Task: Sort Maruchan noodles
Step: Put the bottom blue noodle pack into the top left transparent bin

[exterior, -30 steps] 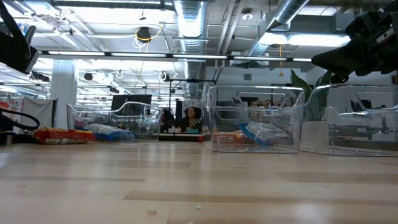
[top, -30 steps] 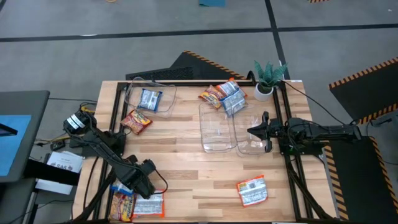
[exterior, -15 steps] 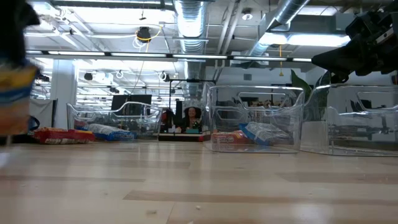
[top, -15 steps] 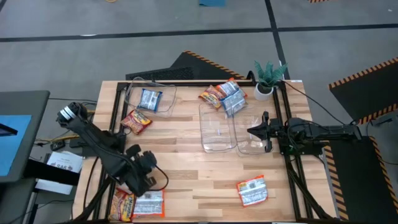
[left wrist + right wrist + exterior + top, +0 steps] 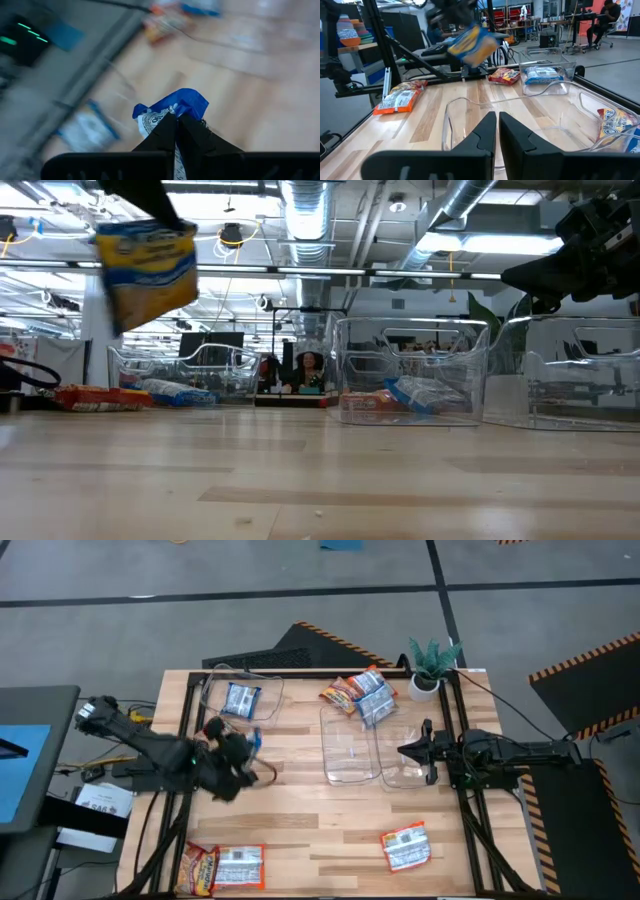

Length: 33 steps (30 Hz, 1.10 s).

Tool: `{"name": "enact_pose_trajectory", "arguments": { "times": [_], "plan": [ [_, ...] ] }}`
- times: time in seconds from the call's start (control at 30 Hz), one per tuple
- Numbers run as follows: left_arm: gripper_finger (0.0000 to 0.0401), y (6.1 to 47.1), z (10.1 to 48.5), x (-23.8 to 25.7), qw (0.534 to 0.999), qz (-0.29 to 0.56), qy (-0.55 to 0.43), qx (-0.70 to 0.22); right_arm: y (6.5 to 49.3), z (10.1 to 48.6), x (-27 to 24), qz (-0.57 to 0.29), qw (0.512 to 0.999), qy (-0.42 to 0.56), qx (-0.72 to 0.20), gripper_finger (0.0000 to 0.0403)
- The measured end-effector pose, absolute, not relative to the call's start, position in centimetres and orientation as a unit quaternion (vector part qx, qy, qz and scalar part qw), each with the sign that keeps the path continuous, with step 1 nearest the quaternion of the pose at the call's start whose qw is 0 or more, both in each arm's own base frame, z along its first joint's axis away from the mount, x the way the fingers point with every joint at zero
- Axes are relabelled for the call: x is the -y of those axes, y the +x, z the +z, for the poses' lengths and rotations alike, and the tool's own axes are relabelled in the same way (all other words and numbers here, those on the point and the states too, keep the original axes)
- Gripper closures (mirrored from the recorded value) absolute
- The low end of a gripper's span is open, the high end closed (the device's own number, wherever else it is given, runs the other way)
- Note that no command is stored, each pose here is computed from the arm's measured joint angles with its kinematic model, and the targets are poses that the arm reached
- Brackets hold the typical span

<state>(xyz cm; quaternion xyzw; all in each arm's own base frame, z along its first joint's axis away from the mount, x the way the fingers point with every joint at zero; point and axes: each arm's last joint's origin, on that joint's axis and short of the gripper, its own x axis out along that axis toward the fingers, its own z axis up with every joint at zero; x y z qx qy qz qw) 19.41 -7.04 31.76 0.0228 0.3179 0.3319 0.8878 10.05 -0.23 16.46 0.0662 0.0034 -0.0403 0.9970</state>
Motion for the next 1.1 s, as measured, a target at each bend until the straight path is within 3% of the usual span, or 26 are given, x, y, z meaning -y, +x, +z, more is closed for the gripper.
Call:
{"name": "enact_pose_trajectory", "arguments": {
  "times": [0.3, 0.47, 0.6, 0.7, 0.97, 1.1],
  "plan": [
    [0.0401, 17.9, 35.6, -0.7, 0.84, 0.472, 0.075, -0.256, 10.1, 16.5, 0.2, -0.04, 0.997, 0.066, -0.003, 0.0356],
    [0.0401, 18.2, 36.4, -4.4, 0.859, 0.463, 0.062, -0.21, 10.1, 16.5, 0.2, -0.04, 0.997, 0.066, -0.003, 0.0356],
    [0.0401, 19.3, 34.9, -7.2, 0.896, 0.413, 0.061, -0.152, 10.1, 16.5, 0.2, -0.04, 0.997, 0.065, -0.002, 0.0356],
    [0.0401, 19.8, 33.0, -9.3, 0.896, 0.418, 0.065, -0.135, 10.1, 16.5, 0.2, -0.04, 0.997, 0.065, -0.003, 0.0356],
    [0.0401, 19.1, 28.4, -11.9, 0.866, 0.456, 0.053, -0.2, 10.1, 16.5, 0.2, -0.04, 0.997, 0.066, -0.003, 0.0356],
    [0.0401, 19.2, 28.2, -11.7, 0.886, 0.419, 0.034, -0.196, 10.1, 16.5, 0.2, -0.04, 0.997, 0.066, -0.003, 0.0356]
  ]
}}
